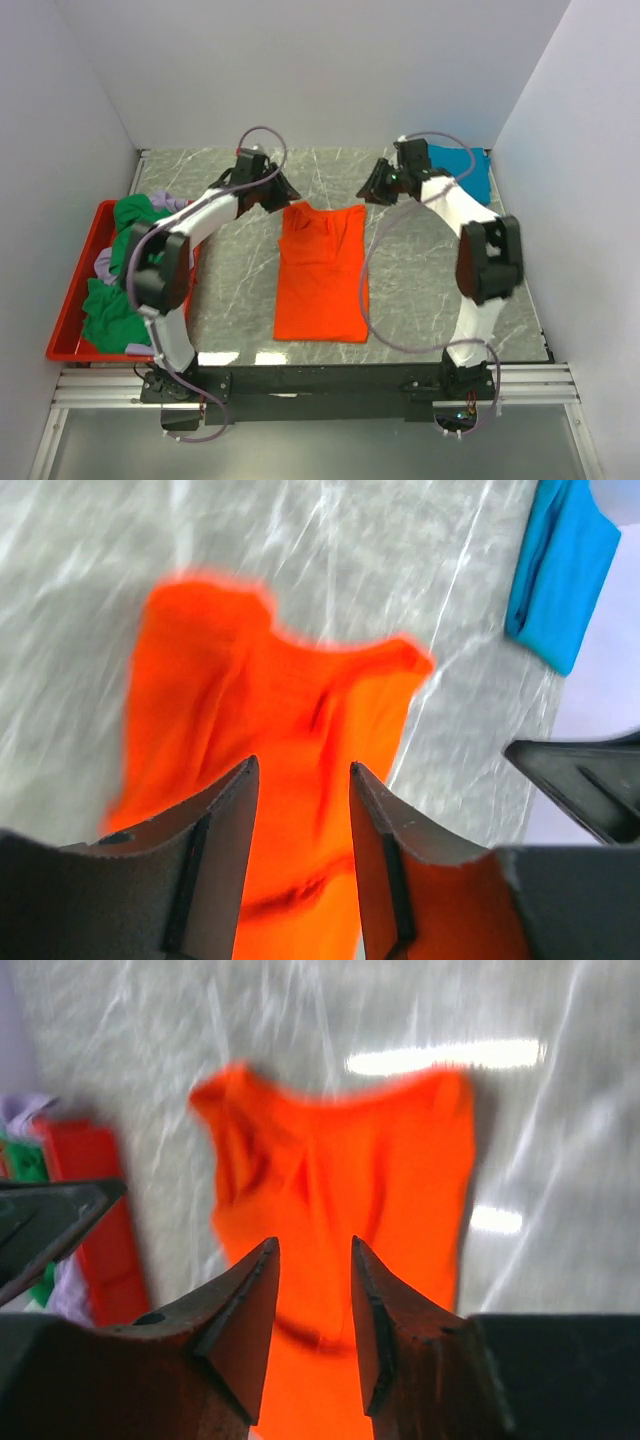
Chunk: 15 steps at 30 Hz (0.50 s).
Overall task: Fold and stack the t-shirts
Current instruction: Fold the tshirt
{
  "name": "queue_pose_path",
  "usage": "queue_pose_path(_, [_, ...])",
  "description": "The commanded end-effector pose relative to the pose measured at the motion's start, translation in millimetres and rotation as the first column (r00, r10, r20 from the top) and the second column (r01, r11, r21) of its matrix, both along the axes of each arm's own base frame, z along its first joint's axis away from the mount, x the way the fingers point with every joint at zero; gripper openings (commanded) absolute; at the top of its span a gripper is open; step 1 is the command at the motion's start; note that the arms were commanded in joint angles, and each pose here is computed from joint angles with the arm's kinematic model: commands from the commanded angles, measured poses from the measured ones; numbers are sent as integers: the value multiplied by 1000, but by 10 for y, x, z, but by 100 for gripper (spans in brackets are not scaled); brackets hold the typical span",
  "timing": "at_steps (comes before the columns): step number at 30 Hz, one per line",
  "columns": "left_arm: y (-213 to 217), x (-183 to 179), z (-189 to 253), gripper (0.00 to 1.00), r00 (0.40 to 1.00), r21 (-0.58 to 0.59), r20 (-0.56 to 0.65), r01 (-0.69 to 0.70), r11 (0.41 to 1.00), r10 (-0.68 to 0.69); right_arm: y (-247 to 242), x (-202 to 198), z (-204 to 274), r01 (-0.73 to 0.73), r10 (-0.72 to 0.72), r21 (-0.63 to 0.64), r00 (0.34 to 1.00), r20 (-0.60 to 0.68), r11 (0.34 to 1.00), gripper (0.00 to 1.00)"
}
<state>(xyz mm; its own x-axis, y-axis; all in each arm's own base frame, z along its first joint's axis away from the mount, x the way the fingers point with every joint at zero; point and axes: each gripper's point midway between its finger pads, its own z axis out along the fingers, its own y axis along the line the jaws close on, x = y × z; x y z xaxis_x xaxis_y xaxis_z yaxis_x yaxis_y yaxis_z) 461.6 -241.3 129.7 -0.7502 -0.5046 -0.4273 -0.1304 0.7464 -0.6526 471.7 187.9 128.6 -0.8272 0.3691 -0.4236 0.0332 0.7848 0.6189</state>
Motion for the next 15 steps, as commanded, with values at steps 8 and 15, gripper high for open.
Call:
queue_pose_path(8, [354, -1586, -21, 51, 997, 14, -37, -62, 998, 62, -216, -1763, -69, 11, -9, 78, 1000, -28, 997, 44])
queue_pose_path(15, [466, -2465, -532, 52, 989, 101, -144, -3, 995, 17, -351, -2710, -472, -19, 26, 90, 997, -79, 996, 44])
